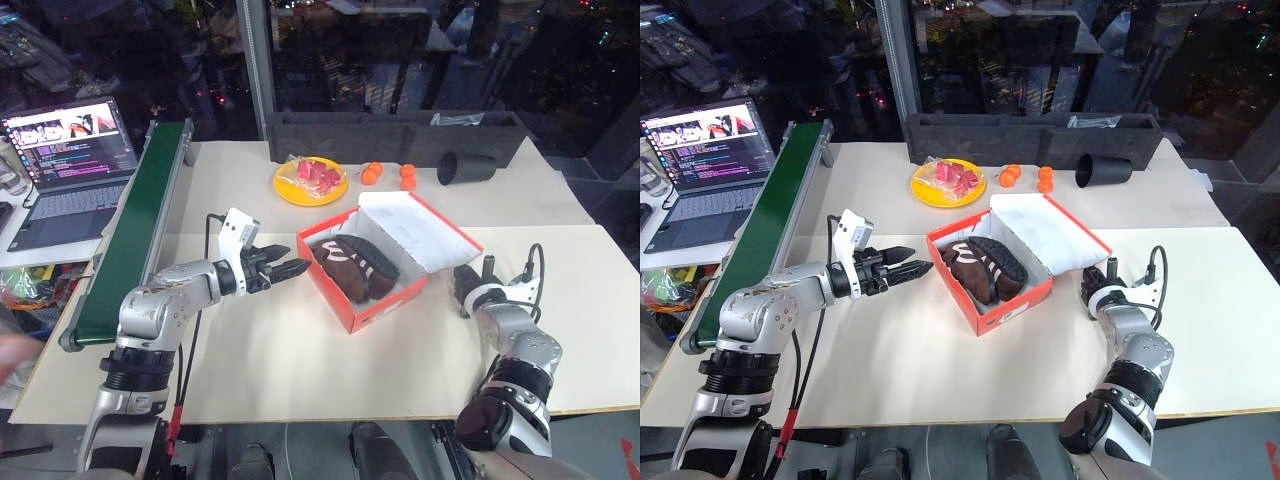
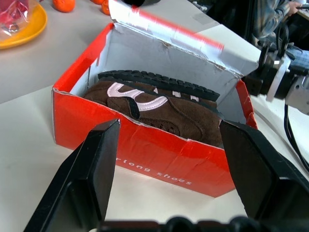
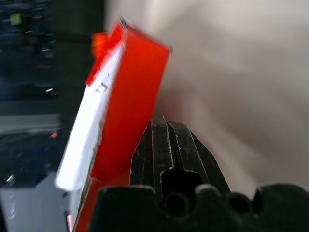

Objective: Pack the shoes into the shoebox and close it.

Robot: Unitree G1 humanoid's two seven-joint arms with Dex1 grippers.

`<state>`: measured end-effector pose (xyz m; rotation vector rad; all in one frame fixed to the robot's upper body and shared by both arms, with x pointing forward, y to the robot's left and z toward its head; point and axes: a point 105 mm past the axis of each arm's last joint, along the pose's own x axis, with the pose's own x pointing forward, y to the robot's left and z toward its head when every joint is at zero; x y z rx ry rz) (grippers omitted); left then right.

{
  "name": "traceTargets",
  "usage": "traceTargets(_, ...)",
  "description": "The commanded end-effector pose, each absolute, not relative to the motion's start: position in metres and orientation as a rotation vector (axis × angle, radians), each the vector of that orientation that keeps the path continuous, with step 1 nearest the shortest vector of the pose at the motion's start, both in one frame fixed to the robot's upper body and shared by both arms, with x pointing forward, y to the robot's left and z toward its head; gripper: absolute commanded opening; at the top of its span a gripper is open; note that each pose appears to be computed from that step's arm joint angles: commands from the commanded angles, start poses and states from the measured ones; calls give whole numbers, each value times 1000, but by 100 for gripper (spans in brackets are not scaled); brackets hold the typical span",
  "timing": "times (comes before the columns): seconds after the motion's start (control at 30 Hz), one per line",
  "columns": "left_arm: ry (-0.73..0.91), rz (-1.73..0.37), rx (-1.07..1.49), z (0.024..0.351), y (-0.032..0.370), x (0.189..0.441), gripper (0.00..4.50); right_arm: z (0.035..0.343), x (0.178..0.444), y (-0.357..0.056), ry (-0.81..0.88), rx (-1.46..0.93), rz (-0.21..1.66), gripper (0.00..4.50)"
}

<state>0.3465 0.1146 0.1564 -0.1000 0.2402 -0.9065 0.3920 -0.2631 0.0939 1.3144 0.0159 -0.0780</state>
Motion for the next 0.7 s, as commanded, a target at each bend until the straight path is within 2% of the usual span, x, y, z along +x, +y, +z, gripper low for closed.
traceTargets(0.03,184,-920,-77,170,114,347,350,173,380,-257,-308,1208,185,2)
traceTargets(0.17,184,-926,-74,170,111,347,350,209,356,-221,-379,1079,453,2)
traceTargets(0.23,184,-928,-74,170,111,346,350,215,347,-206,-365,1022,535,2)
traceTargets(0.33,182,-930,-74,171,110,346,350,229,323,-169,-317,865,761,2)
traceTargets(0.43,180,-928,-76,171,111,346,350,220,315,-139,-165,672,864,2)
traceTargets(0.53,181,-930,-76,171,111,346,350,202,319,-112,-13,470,916,2)
traceTargets(0.7,180,-928,-78,171,111,345,350,173,347,-92,143,227,832,2)
